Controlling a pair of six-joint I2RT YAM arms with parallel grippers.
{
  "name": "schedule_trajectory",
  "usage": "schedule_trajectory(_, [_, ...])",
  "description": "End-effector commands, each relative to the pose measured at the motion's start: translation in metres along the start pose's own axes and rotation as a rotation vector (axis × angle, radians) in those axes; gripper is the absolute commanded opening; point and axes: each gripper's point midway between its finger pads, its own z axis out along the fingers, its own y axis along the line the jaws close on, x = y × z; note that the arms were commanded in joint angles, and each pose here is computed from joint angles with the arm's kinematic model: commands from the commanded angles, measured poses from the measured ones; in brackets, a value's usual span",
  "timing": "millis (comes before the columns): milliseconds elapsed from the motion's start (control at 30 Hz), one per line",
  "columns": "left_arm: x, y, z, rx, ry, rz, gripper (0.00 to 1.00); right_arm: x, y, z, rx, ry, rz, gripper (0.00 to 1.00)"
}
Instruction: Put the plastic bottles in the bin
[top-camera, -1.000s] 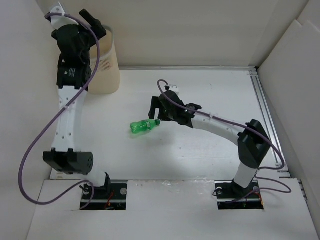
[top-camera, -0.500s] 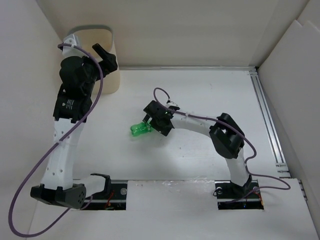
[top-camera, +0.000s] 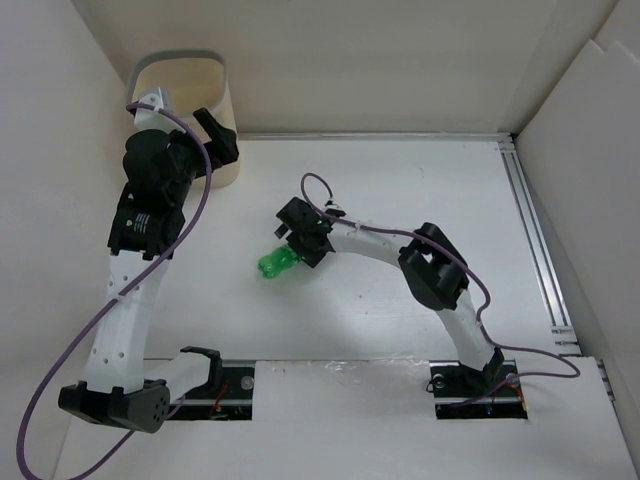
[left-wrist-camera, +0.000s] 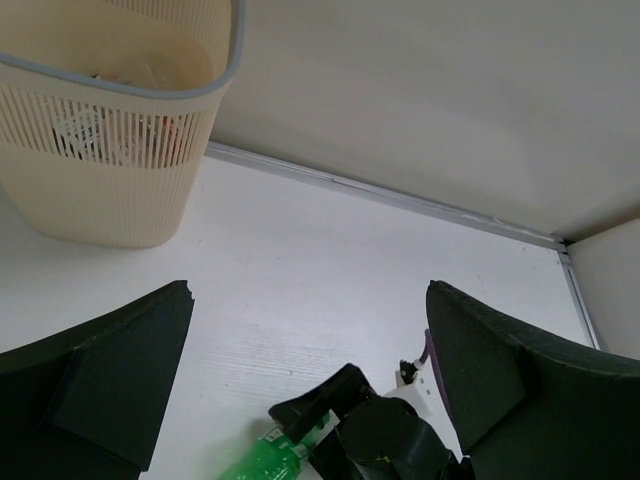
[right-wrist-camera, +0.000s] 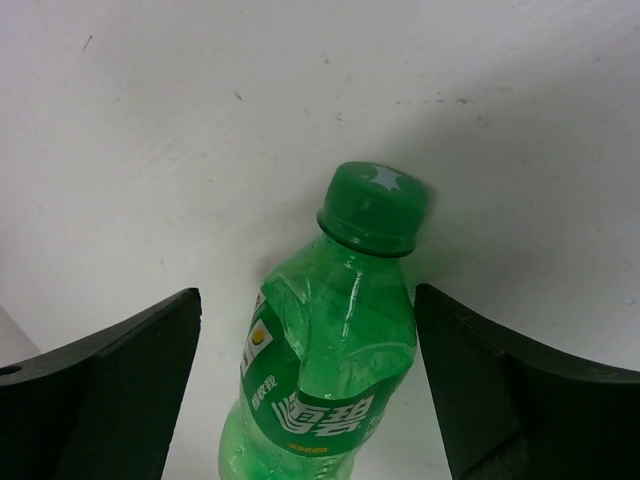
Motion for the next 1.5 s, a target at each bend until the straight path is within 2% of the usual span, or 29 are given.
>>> schedule_trajectory(0, [-0.014,-0.010,-0.005,0.049,-0.051,0.015,1.00,0.011,-0.011,0.010,0.044,0.025,0.038,0.90])
schedule_trajectory(33, [-0.009,-0.010,-0.004,0.053,-0.038,0.016,1.00,0.014,-0.013,0.012,0.043,0.038,0.048,0.82])
schedule_trajectory(133, [-0.010,-0.010,-0.005,0.057,-0.046,0.016,1.00,0.017,-0.017,0.015,0.033,0.049,0.052,0.67])
schedule_trajectory(167, [-0.010,-0.010,-0.005,0.057,-0.046,0.016,1.00,0.017,-0.014,0.015,0.021,0.049,0.055,0.54])
schedule_trajectory(233, [-0.010,-0.011,-0.006,0.066,-0.043,0.016,1.00,0.023,-0.016,0.019,0.013,0.072,0.038,0.39])
schedule_trajectory(267, [-0.006,-0.010,-0.004,0.062,-0.034,0.017,1.00,0.022,-0.018,0.024,0.014,0.080,0.025,0.11])
schedule_trajectory(300, [-0.004,-0.008,-0.005,0.058,-0.026,0.028,1.00,0.026,-0.015,0.023,0.002,0.104,0.018,0.00])
schedule_trajectory(467, [0.005,-0.011,-0.004,0.084,0.007,0.030,1.00,-0.007,-0.022,0.023,-0.029,0.063,-0.033,0.00])
schedule_trajectory(533, [0.010,-0.023,-0.008,0.158,0.023,0.031,1.00,-0.035,-0.008,-0.003,-0.102,-0.004,-0.083,0.00])
schedule_trajectory(567, [0.016,-0.026,-0.008,0.181,0.043,0.031,1.00,-0.051,-0.018,-0.006,-0.100,-0.031,-0.104,0.00])
schedule_trajectory(600, [0.025,-0.027,-0.006,0.196,0.063,0.019,1.00,-0.072,0.001,-0.032,-0.188,-0.076,-0.148,0.00])
schedule_trajectory(700, [0.044,-0.039,-0.003,0.288,0.122,-0.005,1.00,-0.120,0.009,-0.060,-0.264,-0.166,-0.229,0.00])
schedule_trajectory(767, [0.069,-0.047,0.000,0.355,0.194,-0.047,1.00,-0.145,0.017,-0.097,-0.320,-0.235,-0.340,0.00])
schedule_trajectory(800, [0.069,-0.054,0.000,0.405,0.186,-0.055,1.00,-0.153,0.014,-0.105,-0.328,-0.260,-0.390,0.00])
schedule_trajectory(833, [0.086,-0.055,0.004,0.432,0.229,-0.073,1.00,-0.171,0.021,-0.133,-0.375,-0.327,-0.469,0.00])
schedule_trajectory(867, [0.097,-0.068,0.000,0.515,0.280,-0.098,1.00,-0.173,0.024,-0.145,-0.405,-0.345,-0.519,0.00])
schedule_trajectory(933, [0.108,-0.090,0.001,0.604,0.303,-0.095,1.00,-0.192,0.019,-0.164,-0.432,-0.393,-0.567,0.00])
schedule_trajectory(967, [0.116,-0.098,0.002,0.626,0.320,-0.092,1.00,-0.205,0.023,-0.193,-0.485,-0.451,-0.620,0.00])
schedule_trajectory(1033, [0.129,-0.120,0.000,0.716,0.364,-0.103,1.00,-0.208,0.013,-0.205,-0.592,-0.432,-0.694,0.00])
schedule_trajectory(1067, [0.135,-0.136,-0.007,0.775,0.383,-0.104,1.00,-0.218,0.026,-0.242,-0.728,-0.513,-0.735,0.00])
schedule_trajectory(1133, [0.133,-0.157,-0.013,0.859,0.369,-0.117,1.00,-0.214,0.025,-0.266,-0.886,-0.483,-0.793,0.00])
schedule_trajectory(1300, [0.136,-0.219,-0.042,1.103,0.397,-0.115,1.00,-0.219,0.017,-0.309,-0.973,-0.555,-0.816,0.00])
schedule_trajectory(1433, [0.153,-0.247,-0.049,1.152,0.432,-0.085,1.00,-0.227,0.011,-0.335,-1.047,-0.593,-0.774,0.00])
schedule_trajectory(1467, [0.155,-0.250,-0.047,1.150,0.429,-0.086,1.00,-0.224,0.009,-0.335,-1.071,-0.568,-0.783,0.00])
